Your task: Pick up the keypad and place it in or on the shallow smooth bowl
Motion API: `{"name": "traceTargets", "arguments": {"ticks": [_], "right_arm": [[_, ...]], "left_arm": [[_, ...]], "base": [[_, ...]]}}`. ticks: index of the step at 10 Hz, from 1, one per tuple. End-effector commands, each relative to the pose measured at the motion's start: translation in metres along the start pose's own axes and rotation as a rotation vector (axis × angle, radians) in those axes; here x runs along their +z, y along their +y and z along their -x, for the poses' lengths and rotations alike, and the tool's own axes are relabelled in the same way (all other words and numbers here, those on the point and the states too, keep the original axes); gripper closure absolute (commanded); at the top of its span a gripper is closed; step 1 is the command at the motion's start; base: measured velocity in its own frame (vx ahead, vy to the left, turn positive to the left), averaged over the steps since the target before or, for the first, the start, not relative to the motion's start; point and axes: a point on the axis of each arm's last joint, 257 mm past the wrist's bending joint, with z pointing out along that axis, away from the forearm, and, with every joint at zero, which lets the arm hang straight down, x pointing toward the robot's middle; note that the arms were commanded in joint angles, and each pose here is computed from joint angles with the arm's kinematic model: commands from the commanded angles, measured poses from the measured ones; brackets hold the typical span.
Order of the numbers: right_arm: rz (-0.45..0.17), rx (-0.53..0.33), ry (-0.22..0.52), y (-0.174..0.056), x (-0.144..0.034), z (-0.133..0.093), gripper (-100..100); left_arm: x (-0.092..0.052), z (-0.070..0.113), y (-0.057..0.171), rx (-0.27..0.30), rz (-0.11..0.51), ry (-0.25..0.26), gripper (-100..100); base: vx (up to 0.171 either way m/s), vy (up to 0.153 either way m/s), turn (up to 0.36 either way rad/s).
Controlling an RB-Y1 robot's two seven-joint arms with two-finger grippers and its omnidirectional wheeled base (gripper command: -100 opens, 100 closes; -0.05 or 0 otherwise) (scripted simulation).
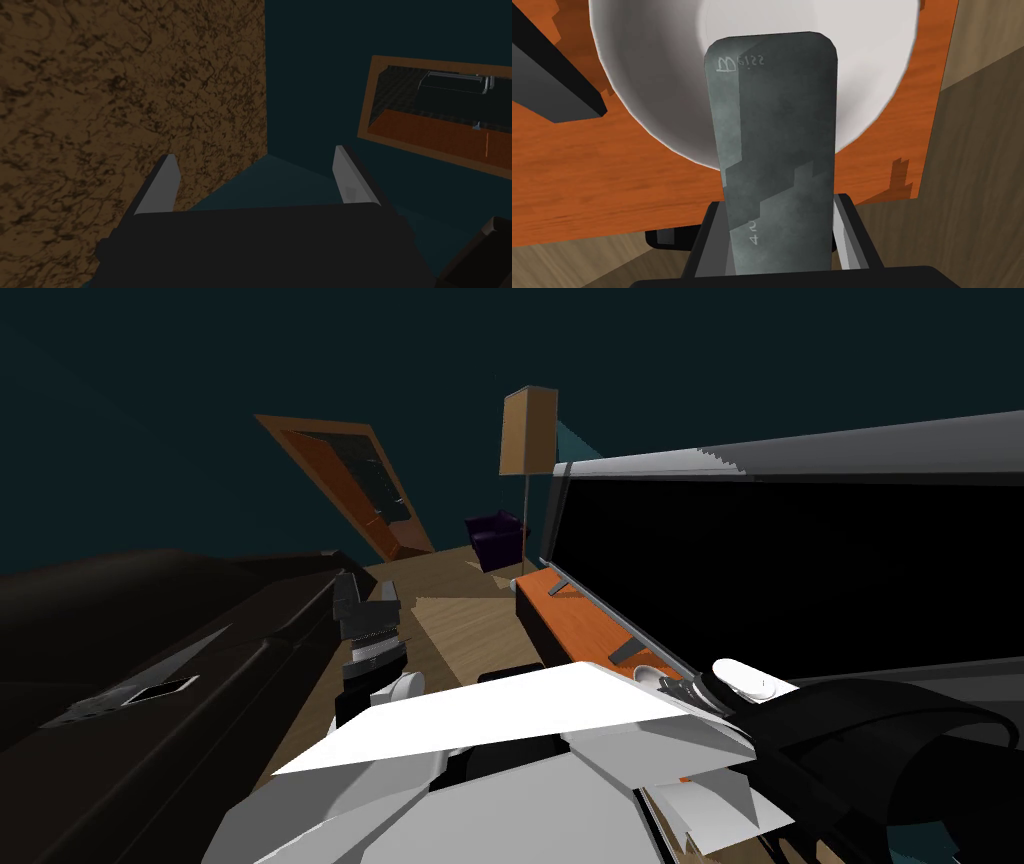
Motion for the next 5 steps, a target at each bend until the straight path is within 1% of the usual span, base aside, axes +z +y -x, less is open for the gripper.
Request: {"name": "traceTargets", "arguments": {"ticks": [1, 2, 3, 5], "right_arm": [[-0.017, -0.018, 0.03, -0.0147, -0.011, -0.0131, 100], [-0.009, -0.009, 0.02, -0.0072, -0.0057, -0.0089, 100], [-0.011, -0.011, 0.026, -0.0085, -0.0074, -0.0115, -100], [-0.012, -0.012, 0.024, -0.0091, -0.0068, -0.0107, -100]], "left_arm": [[0.0, 0.0, 0.0, 0.0, 0.0, 0.0, 0], [0.0, 0.0, 0.0, 0.0, 0.0, 0.0, 0], [-0.0001, 0.0, 0.0, 0.0, 0.0, 0.0, 0], [-0.0001, 0.0, 0.0, 0.0, 0.0, 0.0, 0]], "base": [[-0.074, -0.194, 0.064], [-0.022, -0.084, 0.026], [-0.004, -0.007, 0.012], [0.0, 0.0, 0.0]]}}
